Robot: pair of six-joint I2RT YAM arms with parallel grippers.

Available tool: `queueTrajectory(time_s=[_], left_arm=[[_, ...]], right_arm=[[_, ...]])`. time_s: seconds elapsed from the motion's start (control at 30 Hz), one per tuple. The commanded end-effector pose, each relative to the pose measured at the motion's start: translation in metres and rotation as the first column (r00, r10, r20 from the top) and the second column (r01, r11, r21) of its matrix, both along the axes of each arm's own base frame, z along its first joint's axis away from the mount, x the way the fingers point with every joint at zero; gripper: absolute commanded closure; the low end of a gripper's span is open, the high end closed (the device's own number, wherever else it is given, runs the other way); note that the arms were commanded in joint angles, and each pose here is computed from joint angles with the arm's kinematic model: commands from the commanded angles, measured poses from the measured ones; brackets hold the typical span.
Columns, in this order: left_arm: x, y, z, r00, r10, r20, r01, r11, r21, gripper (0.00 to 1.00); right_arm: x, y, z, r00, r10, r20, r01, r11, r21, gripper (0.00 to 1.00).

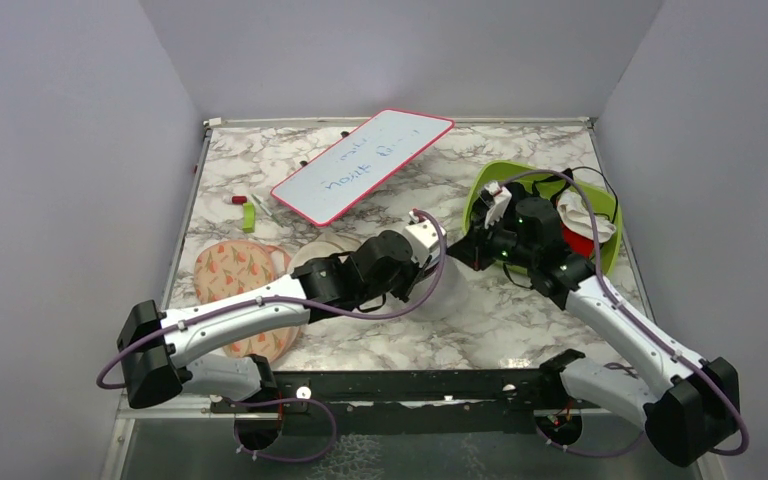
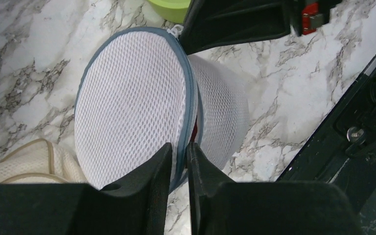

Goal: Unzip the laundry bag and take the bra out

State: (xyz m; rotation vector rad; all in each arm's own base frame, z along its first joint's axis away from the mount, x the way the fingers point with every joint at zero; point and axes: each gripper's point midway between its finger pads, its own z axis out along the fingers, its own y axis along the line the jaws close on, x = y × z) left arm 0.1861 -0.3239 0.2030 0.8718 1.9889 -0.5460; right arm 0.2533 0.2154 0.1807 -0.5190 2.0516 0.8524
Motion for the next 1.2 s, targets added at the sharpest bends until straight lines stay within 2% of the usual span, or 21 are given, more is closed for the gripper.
queueTrajectory(time_s=[0.0, 0.17, 0.33, 0.6, 0.8, 1.0, 1.17], left_arm=[[0.007, -0.008, 0.002, 1.000, 0.020, 0.002, -0.020, 1.000, 0.007, 0.84], [0.011, -0.022, 0.005, 1.000, 0.018, -0.010, -0.018, 1.000, 0.000, 0.67], [0.015, -0.033, 0.005, 1.000, 0.019, -0.017, -0.019, 1.000, -0.001, 0.64], [0.018, -0.036, 0.003, 1.000, 0.017, -0.013, -0.017, 1.000, 0.013, 0.82], [0.018, -0.030, -0.002, 1.000, 0.028, -0.008, -0.027, 0.999, 0.027, 0.83], [0.021, -0.030, -0.005, 0.999, 0.038, 0.000, -0.038, 0.998, 0.043, 0.79], [0.023, -0.026, -0.002, 0.999, 0.043, 0.019, -0.044, 0.998, 0.046, 0.92]], right_arm=[[-0.017, 0.010, 0.023, 0.991, 0.103, 0.082, -0.111, 0.990, 0.088, 0.99], [-0.028, 0.013, 0.022, 0.986, 0.152, 0.069, -0.158, 0.982, 0.103, 0.99], [-0.035, 0.016, 0.021, 0.982, 0.184, 0.054, -0.189, 0.974, 0.123, 0.99], [-0.039, 0.013, 0.019, 0.982, 0.183, 0.050, -0.188, 0.975, 0.116, 0.99], [-0.040, 0.014, 0.024, 0.980, 0.190, 0.060, -0.196, 0.973, 0.125, 0.99], [-0.041, 0.015, 0.028, 0.979, 0.193, 0.060, -0.200, 0.971, 0.129, 0.99], [-0.038, 0.013, 0.027, 0.984, 0.171, 0.052, -0.176, 0.977, 0.119, 0.99]])
